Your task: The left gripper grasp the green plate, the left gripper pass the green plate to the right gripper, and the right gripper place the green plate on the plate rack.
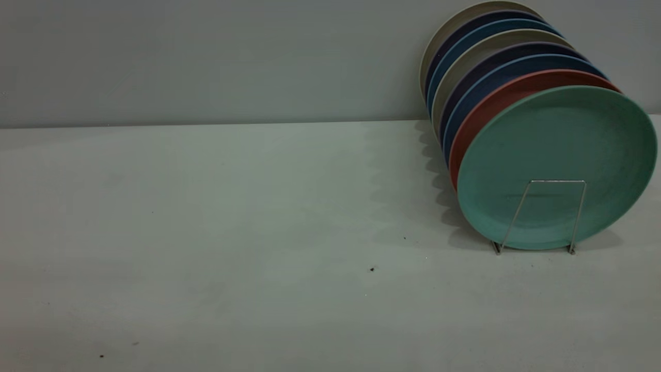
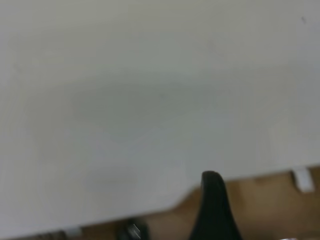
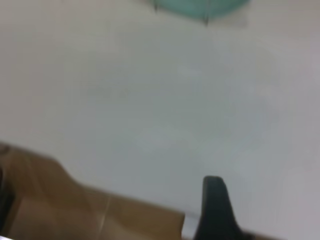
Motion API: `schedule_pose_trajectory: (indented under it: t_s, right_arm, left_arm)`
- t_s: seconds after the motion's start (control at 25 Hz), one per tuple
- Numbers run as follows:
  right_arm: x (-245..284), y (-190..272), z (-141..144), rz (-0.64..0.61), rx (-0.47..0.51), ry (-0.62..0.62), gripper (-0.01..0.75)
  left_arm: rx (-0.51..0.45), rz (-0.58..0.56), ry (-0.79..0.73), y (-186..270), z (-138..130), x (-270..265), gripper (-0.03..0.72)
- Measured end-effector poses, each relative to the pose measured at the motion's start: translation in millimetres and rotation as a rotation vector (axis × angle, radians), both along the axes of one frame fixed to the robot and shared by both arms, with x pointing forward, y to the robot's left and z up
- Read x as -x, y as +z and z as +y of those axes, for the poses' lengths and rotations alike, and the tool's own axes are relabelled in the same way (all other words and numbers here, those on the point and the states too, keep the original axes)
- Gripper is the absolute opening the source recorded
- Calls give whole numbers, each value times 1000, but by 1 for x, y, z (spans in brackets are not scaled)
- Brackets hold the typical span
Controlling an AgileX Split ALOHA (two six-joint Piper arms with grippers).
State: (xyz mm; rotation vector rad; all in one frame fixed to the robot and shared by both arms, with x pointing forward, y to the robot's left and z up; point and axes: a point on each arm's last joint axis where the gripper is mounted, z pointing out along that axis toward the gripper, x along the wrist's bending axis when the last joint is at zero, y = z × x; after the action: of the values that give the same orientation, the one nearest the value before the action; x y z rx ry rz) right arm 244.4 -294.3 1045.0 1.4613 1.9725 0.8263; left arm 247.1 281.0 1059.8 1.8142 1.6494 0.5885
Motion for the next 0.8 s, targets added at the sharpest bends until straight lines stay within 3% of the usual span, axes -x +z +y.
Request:
schedule_pose_trajectory:
  t_s: [0.2, 0.48, 0.8]
  right_arm:
    - [2, -2, 1, -60, -15, 14, 525]
    - [1, -3, 2, -74, -20, 16, 525]
    - [0, -4, 1, -72, -21, 12, 525]
  left_arm:
    - [-80, -143, 36, -7, 2, 26, 562]
    - [-128, -134, 113, -26, 11, 26, 562]
    - [-117, -135, 37, -27, 13, 26, 547]
